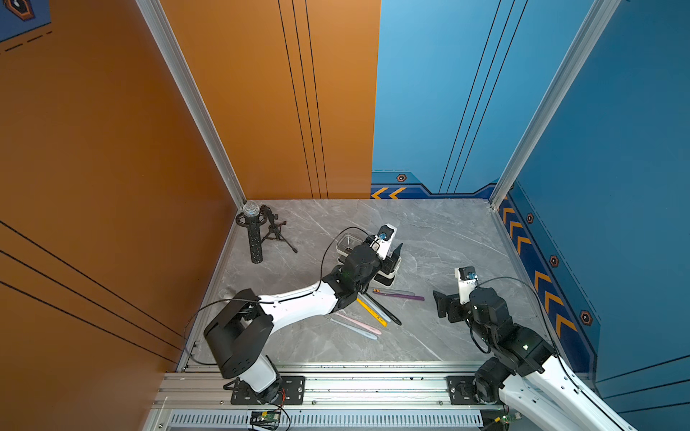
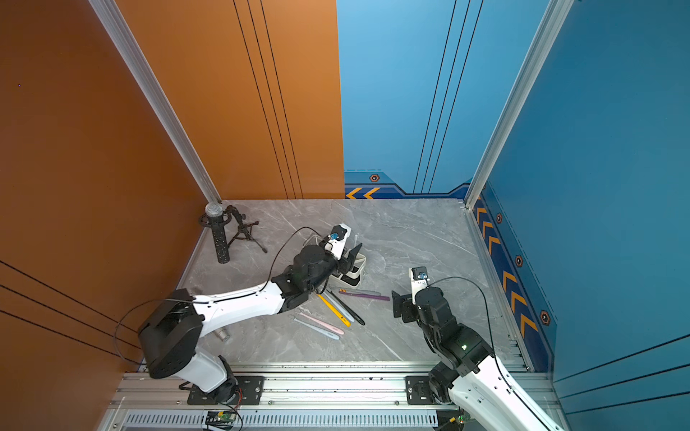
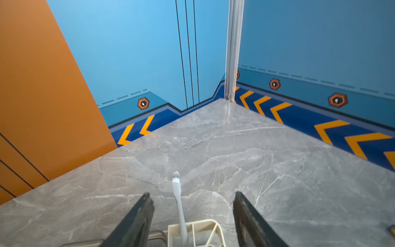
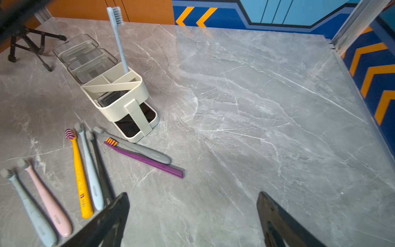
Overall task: Place the toothbrush into the toothbrush holder
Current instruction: Place the toothbrush in the toothbrush holder, then pick up the toothbrush from the center of the board.
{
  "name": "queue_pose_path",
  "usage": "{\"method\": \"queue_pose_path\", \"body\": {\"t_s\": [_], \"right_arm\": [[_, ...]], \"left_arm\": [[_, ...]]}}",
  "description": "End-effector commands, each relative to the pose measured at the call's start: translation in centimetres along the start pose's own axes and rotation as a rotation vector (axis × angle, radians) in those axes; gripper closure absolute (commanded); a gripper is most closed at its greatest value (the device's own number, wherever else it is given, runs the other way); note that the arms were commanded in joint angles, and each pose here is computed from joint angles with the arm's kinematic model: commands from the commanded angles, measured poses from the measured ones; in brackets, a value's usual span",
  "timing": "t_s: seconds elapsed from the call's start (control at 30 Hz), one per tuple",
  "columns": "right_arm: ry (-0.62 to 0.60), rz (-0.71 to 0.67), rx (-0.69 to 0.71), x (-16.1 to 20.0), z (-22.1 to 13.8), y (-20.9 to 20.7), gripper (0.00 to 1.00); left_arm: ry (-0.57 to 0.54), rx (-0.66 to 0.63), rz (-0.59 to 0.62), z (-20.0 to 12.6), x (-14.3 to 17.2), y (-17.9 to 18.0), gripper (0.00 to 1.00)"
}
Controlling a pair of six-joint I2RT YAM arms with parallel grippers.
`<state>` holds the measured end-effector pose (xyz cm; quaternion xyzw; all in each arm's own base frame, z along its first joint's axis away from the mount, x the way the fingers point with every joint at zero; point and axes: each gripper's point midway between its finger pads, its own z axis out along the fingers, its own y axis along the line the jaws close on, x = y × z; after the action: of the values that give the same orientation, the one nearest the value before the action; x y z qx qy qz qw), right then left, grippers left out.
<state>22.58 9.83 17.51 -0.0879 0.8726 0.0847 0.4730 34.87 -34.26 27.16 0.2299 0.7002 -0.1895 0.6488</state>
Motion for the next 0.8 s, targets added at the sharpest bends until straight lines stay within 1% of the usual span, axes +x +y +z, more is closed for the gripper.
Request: {"method": "queue_pose_path", "body": {"t_s": [0.0, 0.1, 0.2, 0.27, 0.33, 0.43, 0.5, 0.6, 0.7, 0.77], "right_arm": [[0.041, -0.017, -0.119, -0.4, -0.5, 2.3, 0.09], [0.073, -0.030, -0.195, 0.1, -0.3, 3.9, 0.12], [0.135, -0.057, -0.274, 1.0, 0.1, 6.3, 0.16], [0.182, -0.114, -0.324, 2.0, 0.4, 8.5, 0.16], [0.225, -0.196, -0.339, 3.0, 0.9, 10.6, 0.16], [0.282, -0.315, -0.381, 4.3, 1.7, 14.1, 0.17], [0.320, -0.364, -0.406, 4.9, 2.5, 15.9, 0.19], [0.337, -0.386, -0.438, 4.8, 4.3, 18.4, 0.22], [0.352, -0.406, -0.464, 4.3, 5.9, 20.8, 0.24], [0.369, -0.406, -0.475, 3.9, 6.9, 22.3, 0.26]], "left_arm": [[0.034, -0.098, -0.034, -2.5, -0.4, 2.1, 0.37], [0.047, -0.155, -0.062, -5.2, -1.2, 3.4, 0.37], [0.096, -0.226, -0.103, -8.2, -0.8, 5.0, 0.36], [0.180, -0.261, -0.159, -10.1, 0.6, 6.0, 0.36], [0.267, -0.268, -0.205, -11.9, 2.6, 6.4, 0.36], [0.368, -0.265, -0.236, -14.3, 5.5, 6.6, 0.36], [0.396, -0.270, -0.250, -15.6, 6.6, 6.9, 0.35], [0.409, -0.285, -0.252, -17.0, 7.3, 7.8, 0.33], [0.398, -0.295, -0.265, -17.7, 7.0, 8.9, 0.32], [0.389, -0.325, -0.278, -18.1, 6.6, 10.2, 0.32]]}}
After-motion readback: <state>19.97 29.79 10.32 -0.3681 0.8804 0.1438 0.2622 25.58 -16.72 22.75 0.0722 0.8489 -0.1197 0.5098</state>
